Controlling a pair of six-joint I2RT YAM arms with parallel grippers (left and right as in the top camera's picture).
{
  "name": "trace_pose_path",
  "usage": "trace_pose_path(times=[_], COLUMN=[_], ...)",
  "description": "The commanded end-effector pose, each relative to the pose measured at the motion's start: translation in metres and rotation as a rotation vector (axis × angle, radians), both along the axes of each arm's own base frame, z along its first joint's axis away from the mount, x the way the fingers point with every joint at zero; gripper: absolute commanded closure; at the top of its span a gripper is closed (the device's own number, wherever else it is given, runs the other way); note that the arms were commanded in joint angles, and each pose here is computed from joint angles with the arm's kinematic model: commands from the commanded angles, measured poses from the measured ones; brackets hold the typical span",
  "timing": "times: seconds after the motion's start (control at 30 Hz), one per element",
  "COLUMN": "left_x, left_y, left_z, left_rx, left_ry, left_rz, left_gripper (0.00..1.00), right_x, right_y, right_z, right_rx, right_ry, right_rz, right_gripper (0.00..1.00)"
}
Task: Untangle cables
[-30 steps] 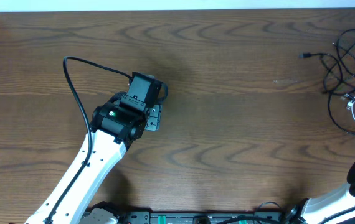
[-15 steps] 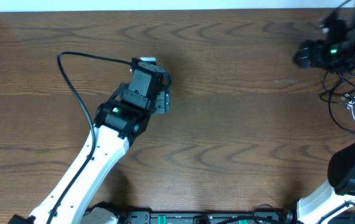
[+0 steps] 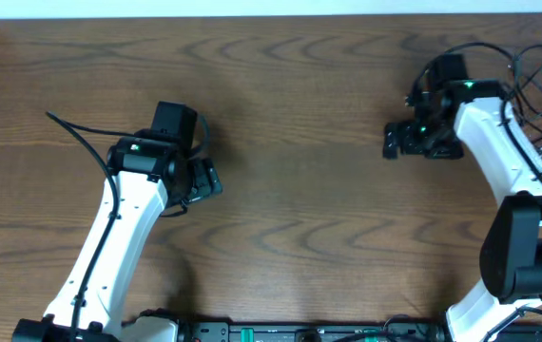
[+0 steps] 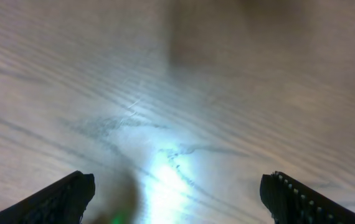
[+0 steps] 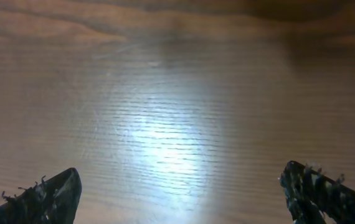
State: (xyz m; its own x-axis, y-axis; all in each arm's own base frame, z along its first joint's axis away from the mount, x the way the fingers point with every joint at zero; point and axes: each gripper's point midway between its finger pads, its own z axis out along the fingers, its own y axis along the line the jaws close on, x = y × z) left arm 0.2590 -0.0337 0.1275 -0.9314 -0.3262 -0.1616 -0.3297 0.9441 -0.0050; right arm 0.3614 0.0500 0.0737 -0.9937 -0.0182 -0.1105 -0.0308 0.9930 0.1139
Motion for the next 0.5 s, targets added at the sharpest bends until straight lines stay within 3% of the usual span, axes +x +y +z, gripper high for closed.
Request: trace_pose_path(times=[0.0, 0.13, 0.23, 0.33, 0.47], left_x=[-0.004, -0.011, -0.028, -0.042, -0.049], left_y=[0.001, 0.007, 0.01, 0.012, 0.013], left_z=[0.004, 0.014, 0.029, 0.043, 0.059], left_rx=[-0.006, -0.01, -0.04, -0.057, -0.069], left_ry=[-0.028, -0.223, -0.435, -0.54, -0.62], left_rz=[-0.023, -0.028, -0.035, -0.033, -0.031], left_gripper=[0.09, 0.09, 0.09, 0.09, 0.09], right_x=[-0.006, -0.019, -0.035, -0.049, -0.062], right_y=[0.012, 0.013, 0.009, 0.007, 0.005], right_z=[0.018, 0.032, 0.053, 0.07, 0.078], right_rx=[-0.005, 0.018, 0.035, 0.051, 0.055], right_ry=[-0.088, -0.225, -0.421, -0.531, -0.559], right_rz=[-0.002, -0.003, -0.008, -0.008, -0.008], right_gripper=[0.01, 0.01, 0.01, 0.01, 0.01])
